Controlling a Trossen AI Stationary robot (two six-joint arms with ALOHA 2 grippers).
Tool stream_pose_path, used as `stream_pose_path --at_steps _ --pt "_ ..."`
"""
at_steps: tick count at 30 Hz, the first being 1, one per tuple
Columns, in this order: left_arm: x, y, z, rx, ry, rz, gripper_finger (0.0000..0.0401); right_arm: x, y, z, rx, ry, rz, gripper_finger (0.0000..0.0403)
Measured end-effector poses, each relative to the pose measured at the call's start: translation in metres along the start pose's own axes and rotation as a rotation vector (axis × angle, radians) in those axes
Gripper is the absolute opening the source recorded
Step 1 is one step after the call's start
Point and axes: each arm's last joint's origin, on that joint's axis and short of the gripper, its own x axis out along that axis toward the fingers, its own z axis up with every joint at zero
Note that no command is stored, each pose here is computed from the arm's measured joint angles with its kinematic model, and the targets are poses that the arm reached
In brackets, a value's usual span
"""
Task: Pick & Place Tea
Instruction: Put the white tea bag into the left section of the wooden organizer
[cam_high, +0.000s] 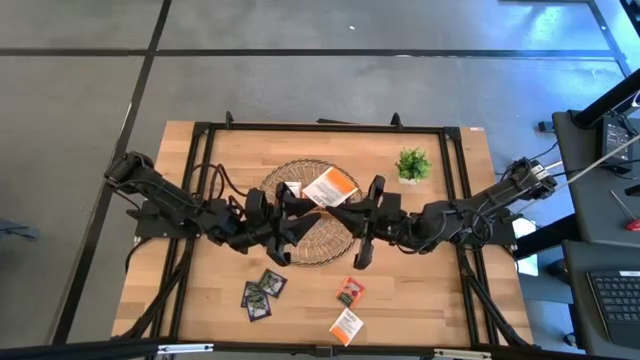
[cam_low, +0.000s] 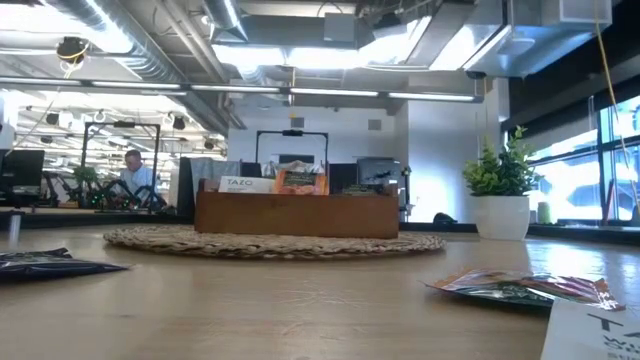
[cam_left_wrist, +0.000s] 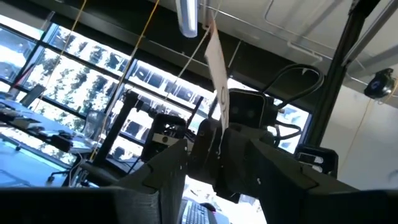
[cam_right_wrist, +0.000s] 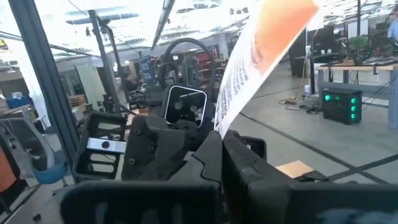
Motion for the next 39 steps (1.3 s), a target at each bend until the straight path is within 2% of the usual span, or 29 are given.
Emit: stream_pose_path --at_steps 11,15,20,30,35,39 --pt "0.0 -0.001 0.003 0.005 -0.025 -0.019 0.0168 0.003 0.002 -0.007 0.008 0.022 0.011 0.0002" --pt "0.0 -0.002 0.008 0.017 -0.068 -0.048 0.0155 0.003 0.003 -0.007 0.008 0.023 0.011 0.0003" --pt "0.001 -0.001 0.01 0.024 -0.084 -0.073 0.0119 0.003 0.002 -0.008 0.006 0.023 0.009 0.0004" --pt "0.004 0.004 0.011 0.036 -0.09 -0.097 0.0008 0.003 0.002 -0.007 -0.023 0.023 0.008 0.0005" --pt "0.004 0.004 0.011 0.074 -0.091 -0.073 0.0004 0.001 0.0 -0.005 -0.134 0.042 0.021 0.0038" --pt "0.001 0.005 0.022 0.173 -0.012 0.005 0.0003 -0.015 -0.012 0.01 -0.128 0.16 -0.028 0.0089"
